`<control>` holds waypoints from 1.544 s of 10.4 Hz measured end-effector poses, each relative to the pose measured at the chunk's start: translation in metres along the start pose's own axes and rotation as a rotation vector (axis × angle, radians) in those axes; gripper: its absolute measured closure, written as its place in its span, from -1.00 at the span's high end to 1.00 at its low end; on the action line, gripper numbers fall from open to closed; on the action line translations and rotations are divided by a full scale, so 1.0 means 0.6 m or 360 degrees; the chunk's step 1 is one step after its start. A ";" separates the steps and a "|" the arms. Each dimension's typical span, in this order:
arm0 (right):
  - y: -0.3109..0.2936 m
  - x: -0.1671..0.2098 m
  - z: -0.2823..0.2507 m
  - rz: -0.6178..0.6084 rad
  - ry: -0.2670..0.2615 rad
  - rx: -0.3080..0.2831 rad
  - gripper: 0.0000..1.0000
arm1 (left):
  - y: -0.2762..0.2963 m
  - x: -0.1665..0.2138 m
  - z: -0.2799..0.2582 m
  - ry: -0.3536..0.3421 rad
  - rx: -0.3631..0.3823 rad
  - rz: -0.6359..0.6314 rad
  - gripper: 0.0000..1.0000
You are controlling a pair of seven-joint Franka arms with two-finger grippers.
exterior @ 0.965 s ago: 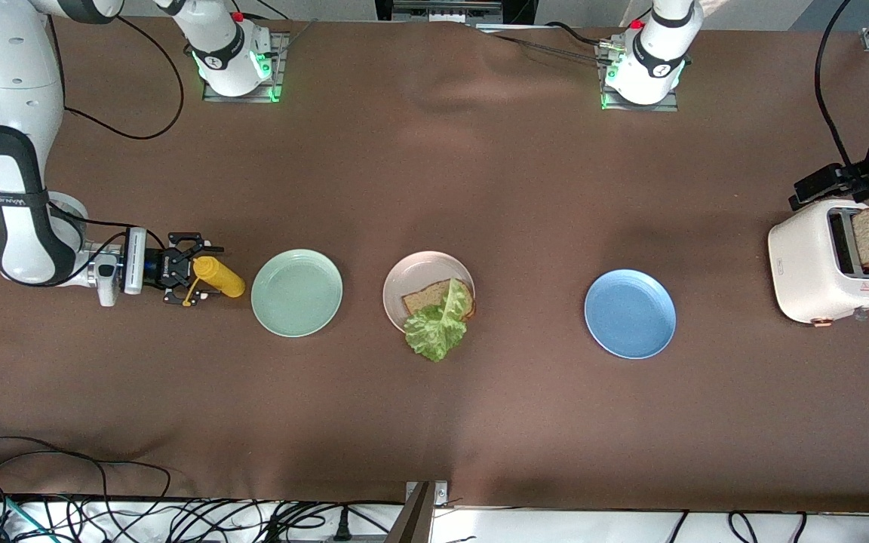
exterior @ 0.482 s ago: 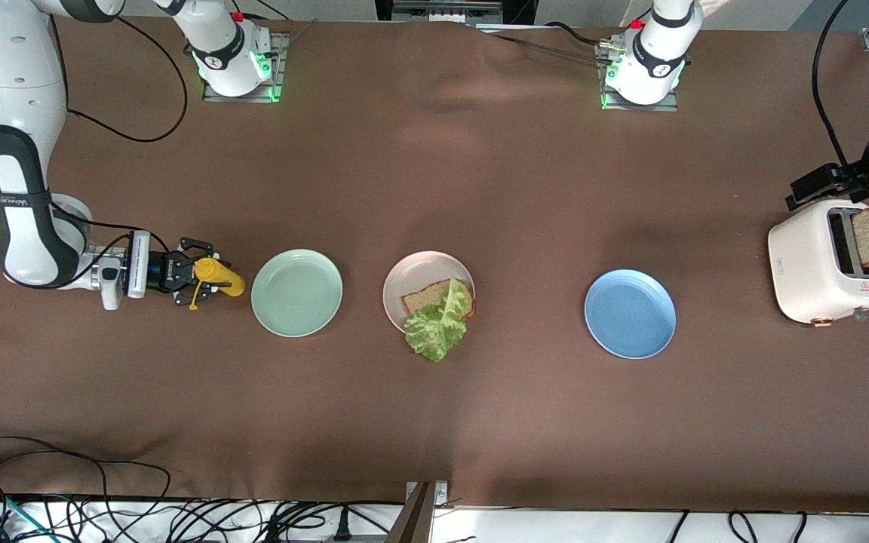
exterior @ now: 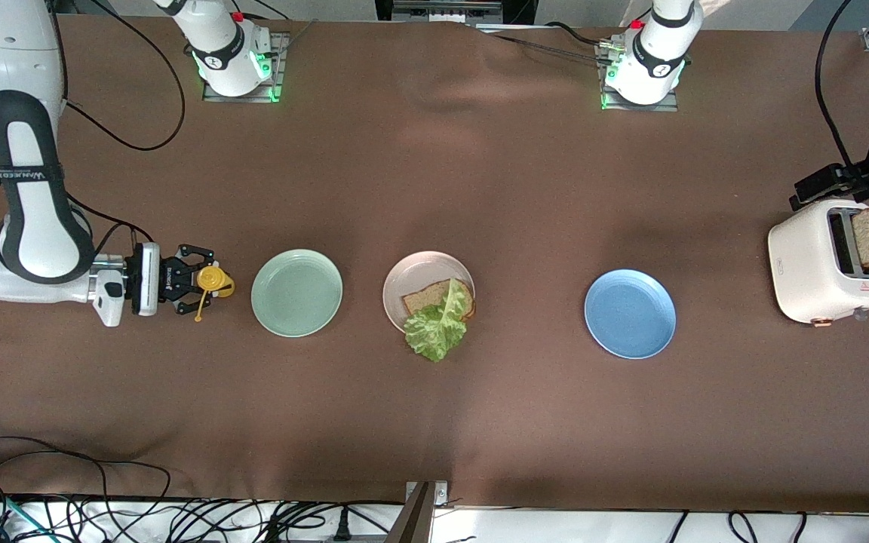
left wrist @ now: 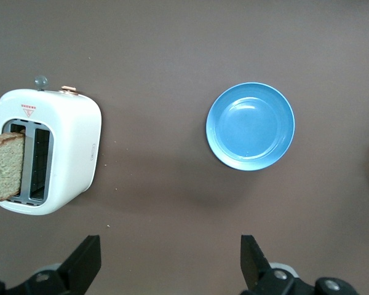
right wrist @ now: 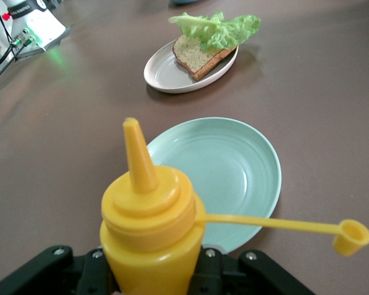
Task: Make sandwich on beige plate with both arms
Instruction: 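Lift the mustard bottle and carry it over the mint-green plate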
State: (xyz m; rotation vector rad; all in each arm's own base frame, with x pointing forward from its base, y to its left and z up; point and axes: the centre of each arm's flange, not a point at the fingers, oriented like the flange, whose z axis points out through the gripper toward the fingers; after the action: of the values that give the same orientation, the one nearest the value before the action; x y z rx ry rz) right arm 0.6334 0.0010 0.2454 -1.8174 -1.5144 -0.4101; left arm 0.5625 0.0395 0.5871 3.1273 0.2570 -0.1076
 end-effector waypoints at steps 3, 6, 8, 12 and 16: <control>0.004 0.162 0.025 0.0136 -0.0312 -0.0045 -0.82 | -0.002 0.000 0.000 0.0000 0.0000 -0.0003 1.00; -0.020 0.366 0.112 0.0206 -0.0650 -0.0212 -0.82 | -0.003 0.000 0.000 0.0000 0.0000 -0.0006 1.00; -0.049 0.479 0.220 0.0187 -0.0855 -0.0392 -0.82 | -0.006 0.001 0.000 0.0001 -0.0001 -0.0011 1.00; -0.094 0.568 0.368 -0.0065 -0.1296 -0.0651 -0.82 | -0.008 0.001 0.000 0.0001 -0.0001 -0.0015 1.00; -0.116 0.558 0.398 -0.0283 -0.1845 -0.0767 -0.82 | -0.016 0.002 0.000 0.0000 -0.0001 -0.0027 1.00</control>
State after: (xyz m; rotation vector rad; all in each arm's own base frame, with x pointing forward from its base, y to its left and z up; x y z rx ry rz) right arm 0.6060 0.4101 0.3219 -2.4845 -2.5033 0.3307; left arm 0.5622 0.0492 0.5870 3.1247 0.2838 -0.1074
